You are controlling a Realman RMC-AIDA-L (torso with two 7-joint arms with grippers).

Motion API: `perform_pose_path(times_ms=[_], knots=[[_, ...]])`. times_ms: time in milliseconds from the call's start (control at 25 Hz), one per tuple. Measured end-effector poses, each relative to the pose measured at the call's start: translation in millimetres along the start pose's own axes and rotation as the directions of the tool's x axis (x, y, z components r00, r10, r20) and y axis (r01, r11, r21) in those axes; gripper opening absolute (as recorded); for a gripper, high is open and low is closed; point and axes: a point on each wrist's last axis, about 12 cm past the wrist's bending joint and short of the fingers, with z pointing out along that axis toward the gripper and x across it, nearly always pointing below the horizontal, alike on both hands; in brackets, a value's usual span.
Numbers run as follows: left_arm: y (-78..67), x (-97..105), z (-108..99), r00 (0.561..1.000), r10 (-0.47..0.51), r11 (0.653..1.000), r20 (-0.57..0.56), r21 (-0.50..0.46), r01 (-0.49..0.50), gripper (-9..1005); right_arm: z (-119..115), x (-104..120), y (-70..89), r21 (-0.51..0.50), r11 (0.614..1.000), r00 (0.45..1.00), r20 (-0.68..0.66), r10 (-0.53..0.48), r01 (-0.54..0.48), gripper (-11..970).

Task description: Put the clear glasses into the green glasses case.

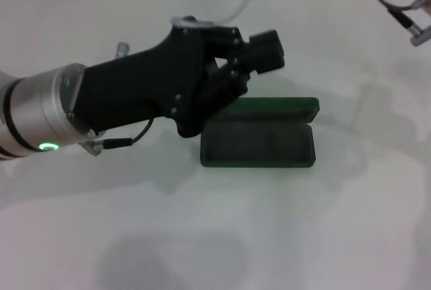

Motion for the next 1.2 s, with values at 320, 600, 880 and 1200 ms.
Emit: perform_pose_path(times_ms=[320,600,880,1200], knots=[[-0.4,-5,-7,0.997,0.028,0.998,0.070,-0.053,-0.025,44,5,9,2.4,-0.022,1.000,0.998,-0.055,0.017,-0.019,118],[-0.1,-6,-11,0.994,0.031,0.996,0.101,-0.088,-0.022,44,11,18,5.5,-0.049,0.999,0.993,-0.116,0.014,-0.020,117],[4.1,-4,-9,0.995,0.018,0.994,0.095,-0.107,-0.008,43,25,27,10.4,-0.119,0.992,0.986,-0.168,0.011,-0.031,118],[1.9,-1,-13,0.996,0.014,0.993,0.086,-0.121,-0.003,43,18,18,5.1,-0.044,0.999,0.996,-0.087,-0.005,0.001,117]])
